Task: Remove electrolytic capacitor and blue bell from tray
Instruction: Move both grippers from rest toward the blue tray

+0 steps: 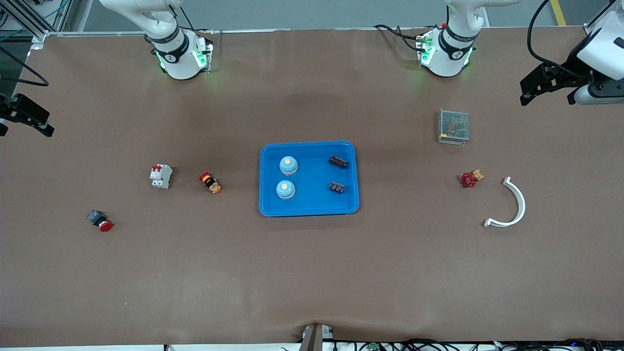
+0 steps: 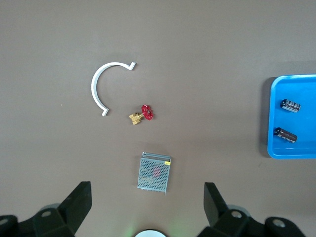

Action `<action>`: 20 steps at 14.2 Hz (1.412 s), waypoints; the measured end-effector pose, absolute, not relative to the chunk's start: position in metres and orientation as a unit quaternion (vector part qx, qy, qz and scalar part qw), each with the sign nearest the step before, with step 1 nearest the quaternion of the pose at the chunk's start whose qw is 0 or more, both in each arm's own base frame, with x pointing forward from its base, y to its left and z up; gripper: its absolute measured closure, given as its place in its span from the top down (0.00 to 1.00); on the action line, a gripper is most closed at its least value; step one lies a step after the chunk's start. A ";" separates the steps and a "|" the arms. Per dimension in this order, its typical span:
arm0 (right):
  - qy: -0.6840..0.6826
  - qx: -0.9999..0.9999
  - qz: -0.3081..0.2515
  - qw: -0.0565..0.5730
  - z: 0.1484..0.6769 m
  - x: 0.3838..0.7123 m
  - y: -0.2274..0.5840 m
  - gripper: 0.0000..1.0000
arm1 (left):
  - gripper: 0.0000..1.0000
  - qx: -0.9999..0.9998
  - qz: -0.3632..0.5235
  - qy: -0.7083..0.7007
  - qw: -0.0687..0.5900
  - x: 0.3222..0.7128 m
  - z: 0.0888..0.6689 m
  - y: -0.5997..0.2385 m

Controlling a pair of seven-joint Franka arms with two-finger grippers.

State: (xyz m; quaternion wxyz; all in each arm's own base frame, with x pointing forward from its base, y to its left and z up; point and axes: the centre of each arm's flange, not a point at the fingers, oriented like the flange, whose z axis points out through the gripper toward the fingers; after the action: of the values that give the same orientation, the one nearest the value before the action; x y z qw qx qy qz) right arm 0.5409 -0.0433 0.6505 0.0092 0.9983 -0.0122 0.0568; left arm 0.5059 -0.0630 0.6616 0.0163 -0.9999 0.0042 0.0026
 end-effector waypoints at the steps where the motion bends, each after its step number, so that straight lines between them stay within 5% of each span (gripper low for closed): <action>1: -0.012 0.998 0.057 0.009 0.651 0.541 -0.043 1.00 | 1.00 -1.000 0.003 0.004 0.016 0.506 0.662 -0.063; 11: 0.000 0.998 0.056 0.008 0.651 0.542 -0.030 1.00 | 1.00 -0.999 0.027 0.007 0.017 0.520 0.637 -0.065; 20: 0.039 0.999 -0.009 0.009 0.594 0.542 0.154 1.00 | 1.00 -0.994 0.102 -0.027 0.003 0.548 0.537 -0.154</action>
State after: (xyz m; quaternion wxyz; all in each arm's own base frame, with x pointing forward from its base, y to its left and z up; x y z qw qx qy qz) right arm 0.5418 0.1543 0.5936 0.0087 0.9992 0.0391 -0.0091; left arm 0.5479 -0.1543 0.5370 0.0027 -0.9944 -0.0268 0.1024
